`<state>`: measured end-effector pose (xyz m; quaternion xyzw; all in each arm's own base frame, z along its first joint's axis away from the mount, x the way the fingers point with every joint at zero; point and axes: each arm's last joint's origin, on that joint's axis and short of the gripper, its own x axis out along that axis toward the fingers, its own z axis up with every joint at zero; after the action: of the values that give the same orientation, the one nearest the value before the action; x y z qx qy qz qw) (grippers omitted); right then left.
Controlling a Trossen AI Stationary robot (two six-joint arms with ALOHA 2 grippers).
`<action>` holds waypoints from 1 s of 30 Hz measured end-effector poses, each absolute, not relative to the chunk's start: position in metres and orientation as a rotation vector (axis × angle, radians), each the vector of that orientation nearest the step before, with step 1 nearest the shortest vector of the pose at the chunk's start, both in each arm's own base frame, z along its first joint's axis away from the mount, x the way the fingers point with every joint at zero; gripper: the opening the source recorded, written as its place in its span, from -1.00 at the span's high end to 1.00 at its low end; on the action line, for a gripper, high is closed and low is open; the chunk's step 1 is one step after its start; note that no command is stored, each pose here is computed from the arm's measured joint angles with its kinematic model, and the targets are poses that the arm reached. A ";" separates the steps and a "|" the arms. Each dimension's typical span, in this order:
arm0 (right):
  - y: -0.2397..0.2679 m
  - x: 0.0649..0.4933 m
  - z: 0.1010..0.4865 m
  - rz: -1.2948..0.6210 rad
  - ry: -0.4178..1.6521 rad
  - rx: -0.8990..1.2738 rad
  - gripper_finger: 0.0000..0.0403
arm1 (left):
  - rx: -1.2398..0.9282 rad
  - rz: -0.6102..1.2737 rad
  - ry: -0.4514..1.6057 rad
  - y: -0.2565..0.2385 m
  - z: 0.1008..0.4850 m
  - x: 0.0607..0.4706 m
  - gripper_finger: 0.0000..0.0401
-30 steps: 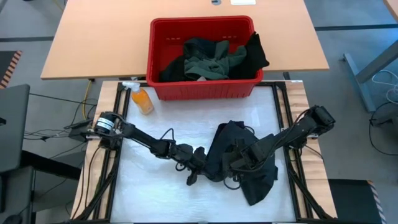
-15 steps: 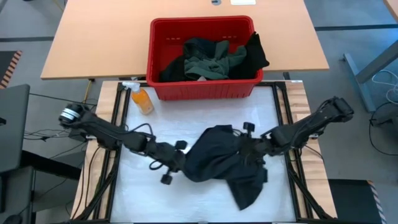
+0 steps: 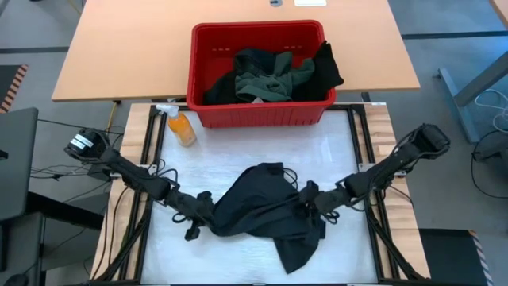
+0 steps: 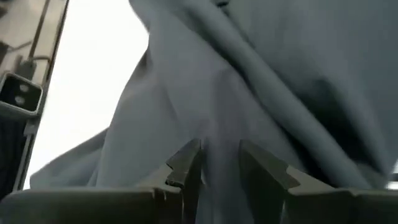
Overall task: Fold laundry
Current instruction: Fold the black shorts
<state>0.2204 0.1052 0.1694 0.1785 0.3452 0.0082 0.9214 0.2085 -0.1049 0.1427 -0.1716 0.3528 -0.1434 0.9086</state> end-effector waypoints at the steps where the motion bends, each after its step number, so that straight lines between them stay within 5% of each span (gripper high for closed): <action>1: 0.108 0.223 0.172 0.034 0.706 0.362 0.33 | -0.360 -0.292 0.711 -0.103 0.141 0.208 1.00; 8: 0.112 0.233 0.211 0.090 0.766 0.215 0.33 | -0.369 -0.314 0.673 -0.097 0.144 0.212 1.00; 17: 0.070 0.244 0.242 -0.255 0.772 0.151 0.28 | -0.408 -0.305 0.691 -0.096 0.143 0.212 1.00; 30: 0.041 0.273 0.200 -0.169 0.880 0.180 -0.37 | -0.409 -0.273 0.680 -0.096 0.143 0.212 1.00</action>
<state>0.2733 0.0411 0.2001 0.0871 0.4249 -0.0816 0.8973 0.2123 -0.0963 0.1428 -0.1983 0.3301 -0.1323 0.9133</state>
